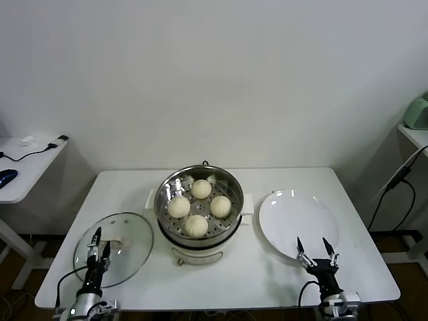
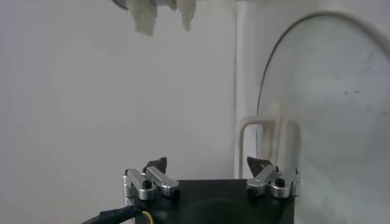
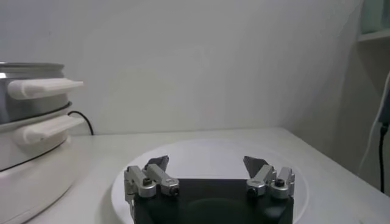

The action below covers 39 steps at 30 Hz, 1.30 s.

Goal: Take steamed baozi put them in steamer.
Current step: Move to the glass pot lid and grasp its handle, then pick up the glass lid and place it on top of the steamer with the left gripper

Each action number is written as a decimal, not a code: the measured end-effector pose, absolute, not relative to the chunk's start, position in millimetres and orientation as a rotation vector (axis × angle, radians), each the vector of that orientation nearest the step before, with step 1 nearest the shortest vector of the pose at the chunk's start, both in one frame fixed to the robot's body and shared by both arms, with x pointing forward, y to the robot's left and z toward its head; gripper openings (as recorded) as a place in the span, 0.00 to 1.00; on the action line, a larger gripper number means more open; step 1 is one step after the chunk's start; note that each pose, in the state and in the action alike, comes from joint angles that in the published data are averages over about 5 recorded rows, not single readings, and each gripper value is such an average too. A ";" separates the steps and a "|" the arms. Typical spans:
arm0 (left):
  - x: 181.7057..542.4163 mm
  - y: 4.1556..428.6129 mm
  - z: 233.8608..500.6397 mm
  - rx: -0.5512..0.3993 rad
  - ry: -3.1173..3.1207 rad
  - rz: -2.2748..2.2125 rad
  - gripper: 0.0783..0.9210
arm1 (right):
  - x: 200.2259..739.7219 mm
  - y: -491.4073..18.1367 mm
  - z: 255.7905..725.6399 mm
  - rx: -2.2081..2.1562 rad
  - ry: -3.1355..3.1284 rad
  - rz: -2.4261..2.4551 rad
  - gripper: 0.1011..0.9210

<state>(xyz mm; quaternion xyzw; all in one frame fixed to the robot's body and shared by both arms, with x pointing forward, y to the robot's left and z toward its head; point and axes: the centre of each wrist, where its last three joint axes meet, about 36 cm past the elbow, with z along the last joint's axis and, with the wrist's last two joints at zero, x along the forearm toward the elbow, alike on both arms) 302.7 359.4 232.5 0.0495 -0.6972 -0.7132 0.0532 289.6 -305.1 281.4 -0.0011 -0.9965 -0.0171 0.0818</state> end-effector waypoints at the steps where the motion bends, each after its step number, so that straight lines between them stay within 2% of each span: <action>1: 304.2 359.9 231.5 0.148 -2.120 -2.167 0.88 | 289.5 -304.6 281.0 -0.002 -2.977 -0.050 0.88; 5: 306.6 361.0 226.4 0.135 -2.118 -2.159 0.81 | 289.5 -302.4 279.6 0.006 -2.974 -0.048 0.88; 24: 315.1 366.7 212.1 0.125 -2.107 -2.137 0.15 | 294.7 -295.2 279.8 0.039 -2.973 -0.038 0.88; 27: 314.8 367.5 213.9 0.131 -2.110 -2.127 0.08 | 295.0 -294.2 279.7 0.043 -2.972 -0.038 0.88; 33: 314.8 369.5 229.7 0.166 -2.123 -2.116 0.06 | 295.5 -295.0 280.8 0.049 -2.974 -0.029 0.88; 39: 314.8 377.7 265.8 0.222 -2.131 -2.111 0.06 | 298.6 -295.9 286.3 0.047 -2.978 -0.005 0.88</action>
